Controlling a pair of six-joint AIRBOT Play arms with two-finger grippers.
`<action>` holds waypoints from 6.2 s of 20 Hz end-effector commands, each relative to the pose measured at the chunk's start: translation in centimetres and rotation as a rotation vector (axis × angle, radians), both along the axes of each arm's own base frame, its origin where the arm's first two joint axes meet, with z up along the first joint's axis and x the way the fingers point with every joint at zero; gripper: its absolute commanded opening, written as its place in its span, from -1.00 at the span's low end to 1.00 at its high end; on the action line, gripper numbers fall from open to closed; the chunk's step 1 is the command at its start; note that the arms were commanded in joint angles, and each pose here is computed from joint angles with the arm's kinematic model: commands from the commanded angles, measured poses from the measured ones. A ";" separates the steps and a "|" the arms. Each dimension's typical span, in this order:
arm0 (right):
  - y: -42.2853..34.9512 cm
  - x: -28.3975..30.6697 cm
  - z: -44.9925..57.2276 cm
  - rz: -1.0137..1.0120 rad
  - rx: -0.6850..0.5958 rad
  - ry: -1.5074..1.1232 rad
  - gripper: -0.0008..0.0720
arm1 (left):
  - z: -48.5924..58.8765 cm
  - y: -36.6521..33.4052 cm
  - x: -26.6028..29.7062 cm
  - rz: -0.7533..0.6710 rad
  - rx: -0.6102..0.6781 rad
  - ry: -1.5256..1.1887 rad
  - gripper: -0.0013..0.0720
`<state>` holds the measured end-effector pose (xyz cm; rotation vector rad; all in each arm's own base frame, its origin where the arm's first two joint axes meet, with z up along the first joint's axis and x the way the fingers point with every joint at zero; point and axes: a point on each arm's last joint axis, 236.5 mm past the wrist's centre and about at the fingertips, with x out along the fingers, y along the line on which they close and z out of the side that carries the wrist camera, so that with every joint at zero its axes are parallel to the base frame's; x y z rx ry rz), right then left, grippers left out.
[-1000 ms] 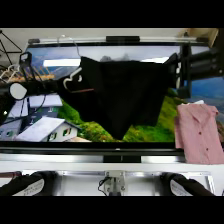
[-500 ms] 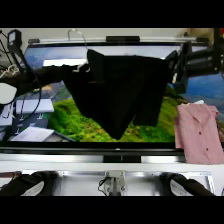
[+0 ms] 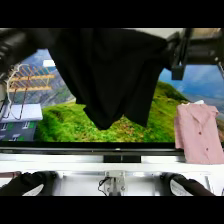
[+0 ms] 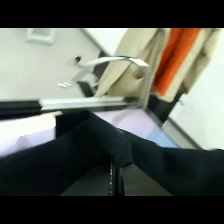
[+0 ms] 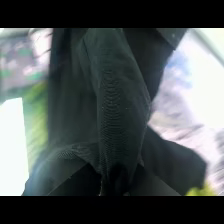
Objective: Fold the shirts.
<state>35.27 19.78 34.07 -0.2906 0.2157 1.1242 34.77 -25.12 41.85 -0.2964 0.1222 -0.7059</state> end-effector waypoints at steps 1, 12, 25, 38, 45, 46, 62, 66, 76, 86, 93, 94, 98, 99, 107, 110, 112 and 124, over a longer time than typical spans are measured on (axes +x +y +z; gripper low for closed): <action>-1.0 3.4 3.7 -0.151 0.137 -0.079 -0.76 | 2.3 -1.5 -4.6 -0.112 0.069 -0.018 -0.84; -2.6 2.6 9.7 -0.271 0.234 -0.240 -0.76 | -7.8 1.6 -1.9 0.015 0.404 0.235 -0.02; -11.8 4.0 17.8 -0.709 0.169 -0.669 -0.77 | -11.3 5.3 -1.1 0.119 0.598 0.306 -0.02; -33.4 0.4 23.6 -1.357 0.110 -0.973 -0.77 | -11.5 5.2 -0.9 0.118 0.601 0.310 -0.04; -44.1 -5.9 23.7 -1.643 0.178 -0.980 -0.77 | -13.3 4.5 0.2 0.110 0.629 0.346 -0.04; -45.1 -6.7 23.7 -1.670 0.184 -0.980 -0.77 | -13.6 4.4 0.4 0.109 0.634 0.352 -0.04; -48.6 -15.5 27.9 -1.852 0.090 -1.174 -0.77 | -14.1 4.2 0.5 0.107 0.642 0.362 -0.04; -48.4 -15.9 29.7 -1.848 0.053 -1.245 -0.77 | -14.0 4.8 0.9 0.131 0.658 0.353 -0.04; -56.0 -20.3 27.8 -2.027 0.010 -1.210 -0.77 | -14.0 4.8 0.9 0.132 0.656 0.355 -0.04; -58.7 -27.7 23.6 -2.261 -0.249 -0.913 -0.77 | -14.3 4.5 1.4 0.131 0.661 0.351 -0.04; -56.7 -38.7 23.6 -2.533 -0.255 -0.893 -0.77 | -15.3 4.1 2.0 0.128 0.673 0.367 -0.04; -56.3 -40.2 23.3 -2.576 -0.248 -0.875 -0.76 | -15.3 4.1 2.0 0.128 0.673 0.366 -0.04; -55.8 -43.5 22.5 -2.661 -0.074 -0.895 -0.48 | -15.3 4.1 2.0 0.128 0.673 0.367 -0.04; -55.9 -43.5 22.2 -2.664 -0.047 -0.879 0.15 | -15.3 4.1 2.0 0.128 0.673 0.367 -0.04; -52.9 -39.7 13.0 -2.706 0.107 -0.275 0.40 | -15.9 3.9 2.4 0.126 0.685 0.379 -0.04; -50.5 -40.4 8.5 -2.795 0.230 -0.011 0.42 | -16.6 3.7 2.7 0.124 0.694 0.391 -0.04; -49.2 -40.4 7.6 -2.825 0.298 0.037 0.42 | -16.8 3.7 2.8 0.117 0.708 0.386 -0.04; -43.2 -26.8 -1.2 -2.213 0.496 0.590 0.41 | -22.5 4.5 1.5 0.054 0.876 0.540 0.55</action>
